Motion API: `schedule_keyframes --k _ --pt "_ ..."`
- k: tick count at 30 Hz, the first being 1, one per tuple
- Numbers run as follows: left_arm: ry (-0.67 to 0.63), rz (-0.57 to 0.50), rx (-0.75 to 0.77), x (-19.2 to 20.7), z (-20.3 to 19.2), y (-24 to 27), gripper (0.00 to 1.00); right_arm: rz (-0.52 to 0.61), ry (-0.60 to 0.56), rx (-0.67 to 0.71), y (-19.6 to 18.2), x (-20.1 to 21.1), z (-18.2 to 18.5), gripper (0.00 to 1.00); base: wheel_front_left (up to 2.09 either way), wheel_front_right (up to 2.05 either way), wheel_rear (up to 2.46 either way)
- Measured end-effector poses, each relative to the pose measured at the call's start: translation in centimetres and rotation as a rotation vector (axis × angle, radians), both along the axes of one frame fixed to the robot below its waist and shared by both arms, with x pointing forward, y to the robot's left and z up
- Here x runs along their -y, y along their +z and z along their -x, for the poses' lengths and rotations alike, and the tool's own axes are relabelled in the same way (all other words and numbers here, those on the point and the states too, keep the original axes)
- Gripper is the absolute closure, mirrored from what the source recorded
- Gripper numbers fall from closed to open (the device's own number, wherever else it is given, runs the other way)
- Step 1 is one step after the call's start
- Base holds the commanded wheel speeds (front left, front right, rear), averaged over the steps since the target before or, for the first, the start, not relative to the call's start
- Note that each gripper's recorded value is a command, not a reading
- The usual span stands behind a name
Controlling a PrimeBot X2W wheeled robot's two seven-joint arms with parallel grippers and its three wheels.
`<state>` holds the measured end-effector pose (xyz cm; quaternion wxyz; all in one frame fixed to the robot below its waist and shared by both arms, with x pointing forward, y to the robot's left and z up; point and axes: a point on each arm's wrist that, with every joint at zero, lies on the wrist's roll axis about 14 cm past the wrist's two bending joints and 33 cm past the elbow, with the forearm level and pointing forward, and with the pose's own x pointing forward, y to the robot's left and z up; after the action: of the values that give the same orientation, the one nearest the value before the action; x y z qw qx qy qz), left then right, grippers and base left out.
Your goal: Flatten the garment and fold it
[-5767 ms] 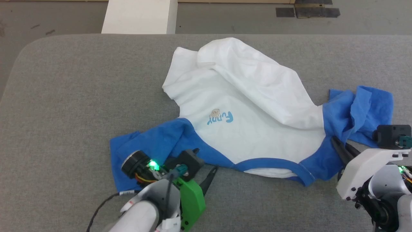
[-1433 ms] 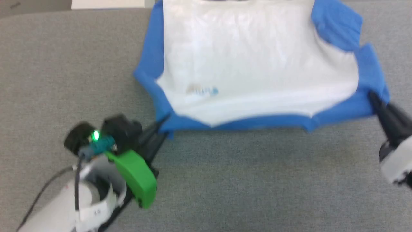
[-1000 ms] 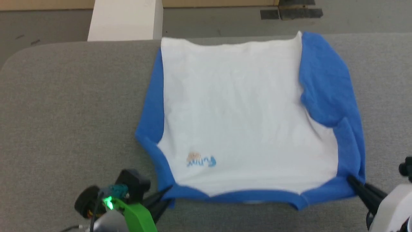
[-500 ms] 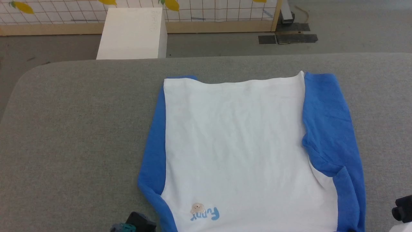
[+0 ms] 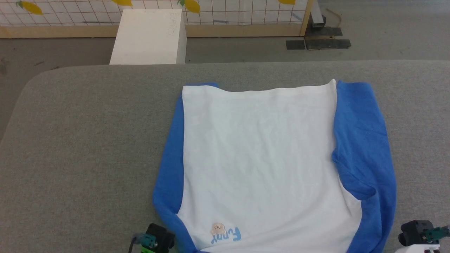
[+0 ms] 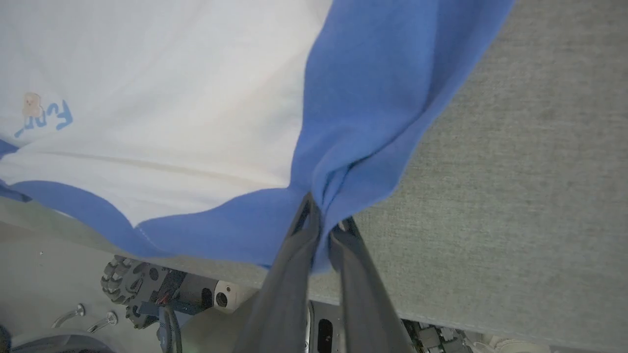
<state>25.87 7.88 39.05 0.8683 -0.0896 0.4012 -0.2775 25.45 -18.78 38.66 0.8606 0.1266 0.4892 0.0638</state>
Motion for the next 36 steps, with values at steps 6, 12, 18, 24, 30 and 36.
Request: schedule_keyframes --k 6,12,18,24,30,36 --pt "0.039 0.046 -0.040 0.1 -0.2 0.5 0.00 -0.015 -0.020 0.019 -0.2 0.0 -0.3 0.00 0.00 0.00 0.00" --pt "0.151 0.142 -0.039 -1.0 -0.6 4.4 0.00 -0.026 -0.089 0.167 4.0 2.0 -2.4 0.00 0.00 0.00 0.00" --pt "0.358 0.188 0.298 -4.5 -5.3 10.3 0.00 0.038 -0.222 0.466 9.7 5.0 -5.3 0.00 0.00 0.00 0.00" --pt "0.538 0.194 0.671 -7.2 -7.8 14.6 0.00 0.151 -0.302 0.802 14.6 6.8 -8.0 0.00 0.00 0.00 0.00" --pt "0.595 0.133 0.812 -7.1 -8.6 15.1 0.00 0.196 -0.310 0.990 15.4 6.3 -8.7 0.00 0.00 0.00 0.00" --pt "0.715 0.134 0.842 -7.0 -8.4 14.7 0.00 0.230 -0.275 1.049 13.5 5.1 -8.1 0.00 0.00 0.00 0.00"
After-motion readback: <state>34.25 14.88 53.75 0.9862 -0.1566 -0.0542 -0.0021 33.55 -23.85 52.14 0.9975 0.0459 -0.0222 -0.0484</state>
